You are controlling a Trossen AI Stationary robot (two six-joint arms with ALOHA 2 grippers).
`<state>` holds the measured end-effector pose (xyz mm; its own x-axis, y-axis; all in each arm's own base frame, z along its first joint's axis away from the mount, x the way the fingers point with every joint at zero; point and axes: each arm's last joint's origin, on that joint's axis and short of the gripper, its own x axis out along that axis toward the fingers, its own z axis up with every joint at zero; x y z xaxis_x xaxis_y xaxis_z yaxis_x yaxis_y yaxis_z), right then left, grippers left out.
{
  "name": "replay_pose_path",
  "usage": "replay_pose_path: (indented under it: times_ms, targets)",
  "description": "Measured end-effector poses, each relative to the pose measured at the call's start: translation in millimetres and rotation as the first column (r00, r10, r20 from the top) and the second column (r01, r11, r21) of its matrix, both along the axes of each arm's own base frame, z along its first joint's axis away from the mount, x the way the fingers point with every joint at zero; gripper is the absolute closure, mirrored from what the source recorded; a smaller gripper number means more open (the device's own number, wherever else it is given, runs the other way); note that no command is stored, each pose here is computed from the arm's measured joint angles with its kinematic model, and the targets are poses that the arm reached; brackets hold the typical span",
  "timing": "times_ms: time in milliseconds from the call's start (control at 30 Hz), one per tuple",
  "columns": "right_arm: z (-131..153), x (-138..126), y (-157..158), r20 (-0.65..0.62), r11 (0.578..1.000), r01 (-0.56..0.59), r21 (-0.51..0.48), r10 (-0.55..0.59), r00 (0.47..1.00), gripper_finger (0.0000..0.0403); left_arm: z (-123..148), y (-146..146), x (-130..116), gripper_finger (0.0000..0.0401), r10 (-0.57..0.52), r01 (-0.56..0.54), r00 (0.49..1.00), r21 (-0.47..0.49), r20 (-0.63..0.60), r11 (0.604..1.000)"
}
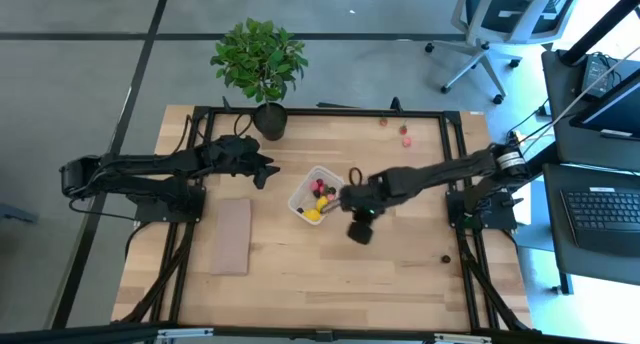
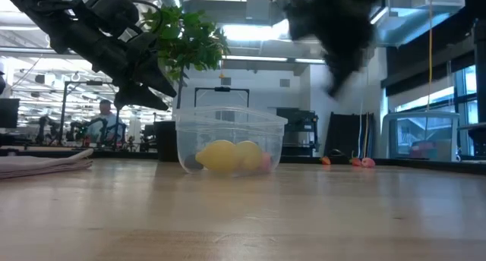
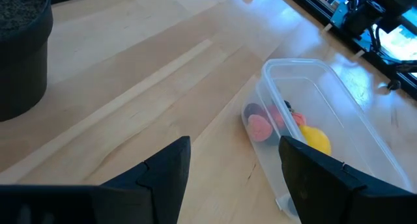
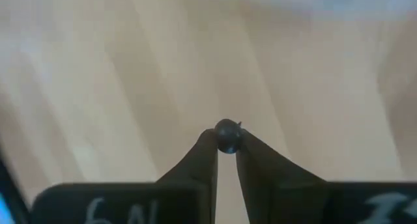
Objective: Pick and placing Produce into tupperware
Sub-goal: Put the blueberry into the transparent bin
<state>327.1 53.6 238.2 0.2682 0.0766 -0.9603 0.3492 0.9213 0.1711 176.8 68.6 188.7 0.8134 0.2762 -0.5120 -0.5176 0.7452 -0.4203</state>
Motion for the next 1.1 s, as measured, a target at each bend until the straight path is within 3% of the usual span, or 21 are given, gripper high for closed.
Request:
replay_pose_path:
  times_ms: [133,233,567,767,1100]
  targets:
    - [27,27,-12,0.242,1.0,-0.019,-0.016,0.023,0.97,0.0356,0,0,0,0.0176,0.0,0.0,1.0,0.0,0.0,1.0]
    - [24,44,-28,0.3,1.0,-0.001,-0.032,0.011,0.954,0.0356,0,0,0,0.0176,0.0,0.0,1.0,0.0,0.0,1.0]
    - [-35,71,-72,0.165,0.997,0.035,-0.073,-0.023,0.986,0.0356,-1,0,-1,0.0176,0.0,0.0,1.0,-0.006,-0.014,1.0]
    - [-40,73,-78,0.162,0.997,0.035,-0.076,-0.022,0.987,0.0348,-2,0,-1,0.0176,0.0,0.0,1.0,-0.008,-0.02,1.0]
    - [-39,73,-80,0.165,0.995,-0.007,-0.098,0.023,0.986,0.029,-2,0,-1,0.0176,-0.007,0.007,1.0,0.012,-0.027,1.0]
